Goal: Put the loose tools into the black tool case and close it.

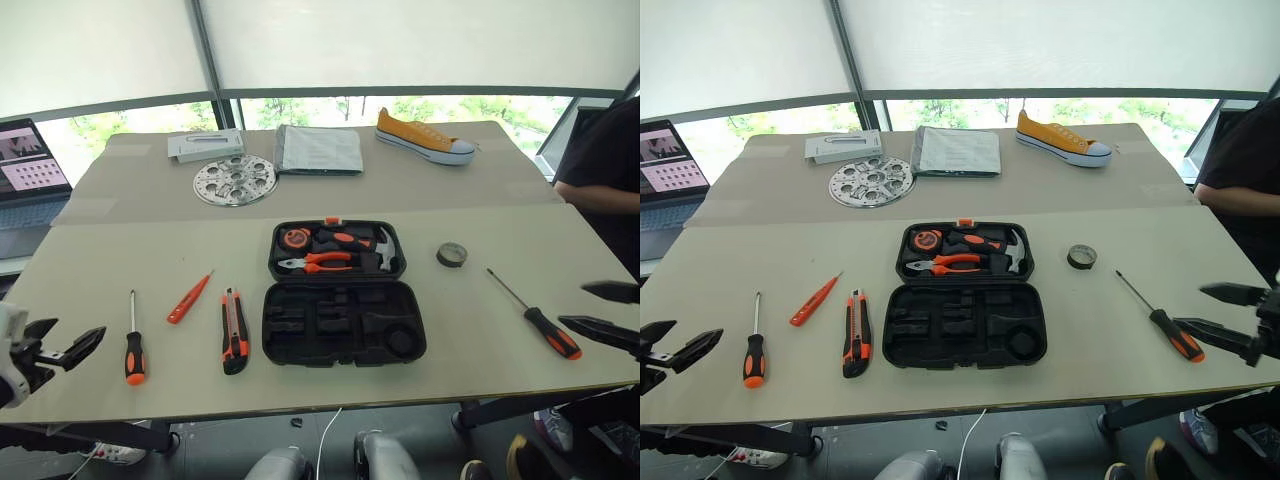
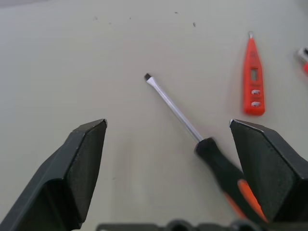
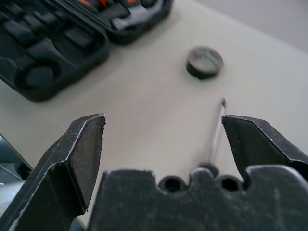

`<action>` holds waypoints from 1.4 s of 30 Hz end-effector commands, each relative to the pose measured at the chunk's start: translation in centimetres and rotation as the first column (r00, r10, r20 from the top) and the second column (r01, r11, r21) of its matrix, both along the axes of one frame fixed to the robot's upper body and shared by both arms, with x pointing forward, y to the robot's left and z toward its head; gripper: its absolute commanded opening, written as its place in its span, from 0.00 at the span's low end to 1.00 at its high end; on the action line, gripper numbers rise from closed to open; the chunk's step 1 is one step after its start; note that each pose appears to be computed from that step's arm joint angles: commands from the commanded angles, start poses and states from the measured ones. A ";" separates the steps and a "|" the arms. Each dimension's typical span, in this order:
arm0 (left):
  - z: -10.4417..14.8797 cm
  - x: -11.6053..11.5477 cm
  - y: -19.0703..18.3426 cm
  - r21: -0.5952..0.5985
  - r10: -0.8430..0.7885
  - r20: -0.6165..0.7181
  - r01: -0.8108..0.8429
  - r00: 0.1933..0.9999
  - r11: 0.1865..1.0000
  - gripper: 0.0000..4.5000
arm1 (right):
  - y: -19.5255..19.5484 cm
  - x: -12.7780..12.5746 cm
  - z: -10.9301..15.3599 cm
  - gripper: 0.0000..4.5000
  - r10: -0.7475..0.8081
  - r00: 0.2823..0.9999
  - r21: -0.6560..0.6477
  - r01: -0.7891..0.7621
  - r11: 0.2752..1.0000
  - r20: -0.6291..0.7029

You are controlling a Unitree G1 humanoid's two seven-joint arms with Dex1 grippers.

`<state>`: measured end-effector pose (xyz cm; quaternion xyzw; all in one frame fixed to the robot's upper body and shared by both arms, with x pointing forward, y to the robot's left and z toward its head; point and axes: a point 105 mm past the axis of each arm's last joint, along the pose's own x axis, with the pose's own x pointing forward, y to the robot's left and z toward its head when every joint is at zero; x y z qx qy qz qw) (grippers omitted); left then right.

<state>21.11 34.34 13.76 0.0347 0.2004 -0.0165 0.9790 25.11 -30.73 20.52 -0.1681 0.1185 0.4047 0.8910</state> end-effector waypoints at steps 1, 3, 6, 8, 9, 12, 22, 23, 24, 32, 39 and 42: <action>-1.2 -0.8 -1.2 0.020 0.108 -0.121 -0.106 0.987 0.994 0.97 | 7.1 -1.1 2.6 1.00 0.302 0.953 0.001 -0.302 0.953 0.033; -1.9 -0.8 -1.1 -0.007 0.186 -0.153 -0.189 0.970 0.982 0.97 | 9.6 -1.8 3.0 1.00 0.404 0.913 -0.008 -0.404 0.915 0.047; -3.0 -0.5 -1.5 -0.054 0.252 -0.193 -0.267 0.948 0.962 0.97 | 12.8 -2.5 3.7 1.00 0.511 0.856 -0.010 -0.512 0.859 0.073; -3.9 -0.3 -2.3 -0.069 0.245 -0.224 -0.266 0.943 0.961 0.97 | 14.8 -3.1 4.0 1.00 0.580 0.810 -0.016 -0.581 0.814 0.083; -4.3 -0.1 -2.9 -0.107 0.229 -0.229 -0.258 0.946 0.960 0.97 | 15.6 -3.3 4.0 1.00 0.607 0.789 -0.020 -0.608 0.793 0.089; -4.9 0.3 -3.8 -0.121 0.217 -0.244 -0.251 0.945 0.960 0.97 | 16.8 -3.8 4.0 1.00 0.652 0.753 -0.010 -0.654 0.756 0.091; -7.5 -0.4 -3.6 -0.072 0.244 -0.344 -0.285 0.907 0.956 0.86 | 17.4 -3.4 3.8 1.00 0.658 0.745 0.017 -0.663 0.748 0.110; -7.7 -0.4 -3.6 -0.073 0.245 -0.349 -0.287 0.905 0.955 0.82 | 17.4 -3.4 3.8 1.00 0.654 0.748 0.017 -0.660 0.751 0.111; -7.8 -0.5 -3.5 -0.075 0.247 -0.352 -0.290 0.903 0.954 0.74 | 17.3 -3.3 3.7 1.00 0.651 0.751 0.015 -0.656 0.754 0.111; -5.5 1.7 0.5 -0.020 0.358 -0.172 -0.367 0.918 0.930 0.21 | 16.8 -3.1 3.5 1.00 0.608 0.786 -0.001 -0.612 0.791 0.108; 5.1 8.2 -6.1 0.058 -0.326 0.186 0.320 0.927 0.945 0.21 | 15.8 -3.5 2.7 1.00 0.554 0.828 -0.020 -0.555 0.832 0.082; 7.0 8.9 -11.6 0.212 -0.701 0.110 0.672 0.705 0.709 0.21 | 14.9 -3.4 2.3 1.00 0.512 0.856 -0.028 -0.511 0.859 0.070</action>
